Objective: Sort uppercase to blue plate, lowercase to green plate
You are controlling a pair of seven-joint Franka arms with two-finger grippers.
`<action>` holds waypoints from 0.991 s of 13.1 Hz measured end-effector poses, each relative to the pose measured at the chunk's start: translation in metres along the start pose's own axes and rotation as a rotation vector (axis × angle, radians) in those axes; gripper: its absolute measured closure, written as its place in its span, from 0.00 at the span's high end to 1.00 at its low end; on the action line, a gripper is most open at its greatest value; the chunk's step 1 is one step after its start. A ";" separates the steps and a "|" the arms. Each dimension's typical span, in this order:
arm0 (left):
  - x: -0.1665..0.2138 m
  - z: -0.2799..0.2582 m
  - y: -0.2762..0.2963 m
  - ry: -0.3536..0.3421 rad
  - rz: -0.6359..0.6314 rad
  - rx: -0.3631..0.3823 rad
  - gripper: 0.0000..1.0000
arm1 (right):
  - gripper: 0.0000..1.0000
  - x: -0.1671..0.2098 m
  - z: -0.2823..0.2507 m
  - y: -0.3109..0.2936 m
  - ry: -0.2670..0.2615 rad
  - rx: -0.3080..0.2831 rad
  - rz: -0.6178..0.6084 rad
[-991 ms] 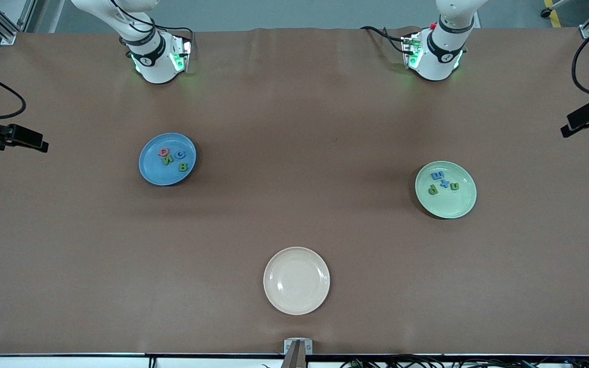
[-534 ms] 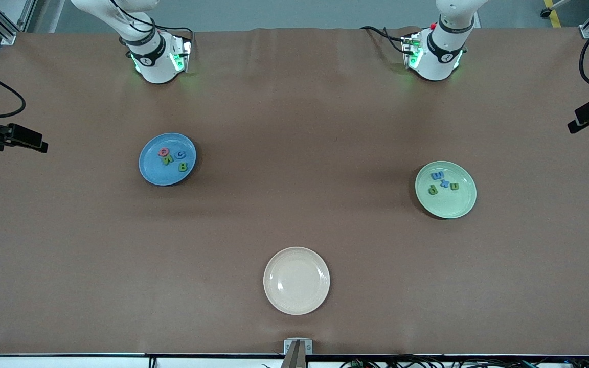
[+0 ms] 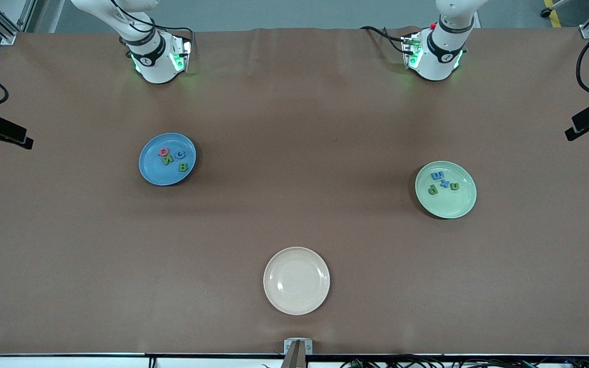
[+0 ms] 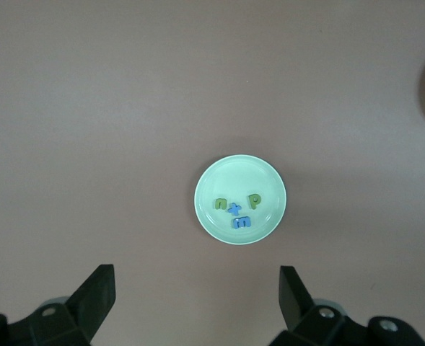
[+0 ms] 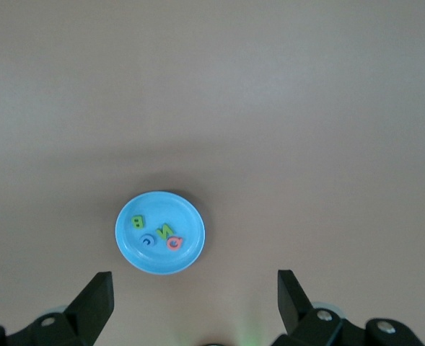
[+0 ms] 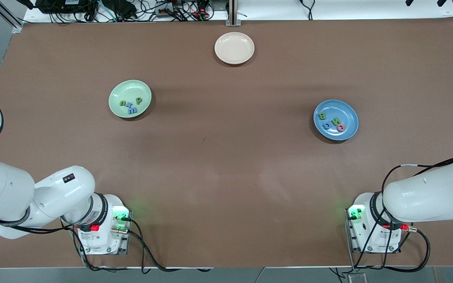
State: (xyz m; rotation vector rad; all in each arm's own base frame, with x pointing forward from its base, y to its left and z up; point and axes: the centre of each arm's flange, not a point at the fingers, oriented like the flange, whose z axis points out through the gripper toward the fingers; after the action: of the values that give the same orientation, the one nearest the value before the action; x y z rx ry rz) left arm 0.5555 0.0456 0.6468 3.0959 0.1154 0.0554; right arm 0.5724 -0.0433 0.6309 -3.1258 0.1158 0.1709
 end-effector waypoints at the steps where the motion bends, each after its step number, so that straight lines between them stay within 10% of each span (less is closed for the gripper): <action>1: 0.000 0.000 -0.002 0.002 -0.003 0.001 1.00 | 1.00 -0.001 0.000 0.001 -0.005 0.000 0.001; 13: 0.011 0.012 0.000 0.000 -0.004 0.014 1.00 | 1.00 -0.027 -0.012 0.001 -0.041 0.008 -0.002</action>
State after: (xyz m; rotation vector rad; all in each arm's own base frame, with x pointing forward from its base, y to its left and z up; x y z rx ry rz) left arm 0.5666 0.0464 0.6350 3.1092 0.1225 0.0542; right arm 0.5468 -0.0429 0.6462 -3.1118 0.1120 0.2337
